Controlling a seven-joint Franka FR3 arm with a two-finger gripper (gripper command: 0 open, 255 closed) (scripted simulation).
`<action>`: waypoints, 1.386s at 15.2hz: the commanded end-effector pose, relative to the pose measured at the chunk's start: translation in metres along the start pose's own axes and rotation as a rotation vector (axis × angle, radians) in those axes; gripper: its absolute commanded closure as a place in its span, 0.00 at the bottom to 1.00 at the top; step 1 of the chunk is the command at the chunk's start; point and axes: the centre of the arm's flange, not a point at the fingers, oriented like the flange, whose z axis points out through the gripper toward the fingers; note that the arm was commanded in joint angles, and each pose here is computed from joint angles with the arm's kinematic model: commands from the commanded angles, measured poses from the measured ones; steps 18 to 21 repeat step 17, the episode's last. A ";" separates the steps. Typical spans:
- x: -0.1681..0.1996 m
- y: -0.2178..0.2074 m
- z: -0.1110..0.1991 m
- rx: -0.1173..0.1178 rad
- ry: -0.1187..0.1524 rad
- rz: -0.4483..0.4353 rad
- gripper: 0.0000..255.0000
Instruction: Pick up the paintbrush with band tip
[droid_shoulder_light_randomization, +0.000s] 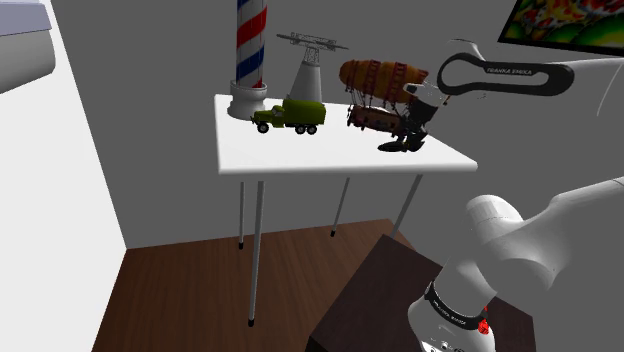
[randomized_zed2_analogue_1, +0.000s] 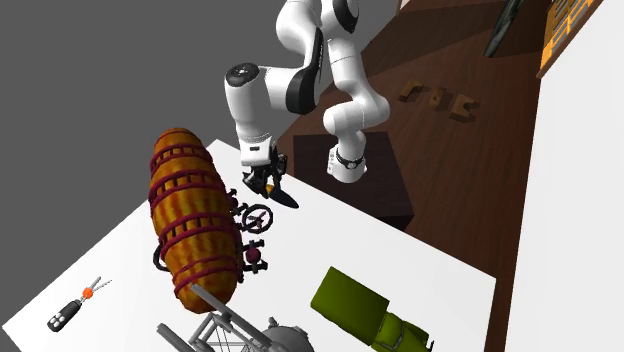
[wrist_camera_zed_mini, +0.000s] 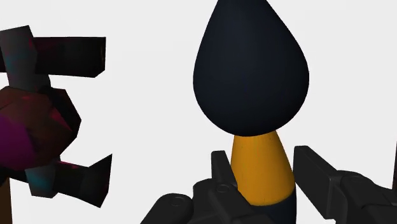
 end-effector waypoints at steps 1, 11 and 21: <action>0.001 0.000 -0.002 0.006 -0.002 0.000 1.00; 0.009 0.004 -0.054 0.006 -0.002 0.000 1.00; 0.012 0.006 -0.075 0.006 -0.002 0.000 1.00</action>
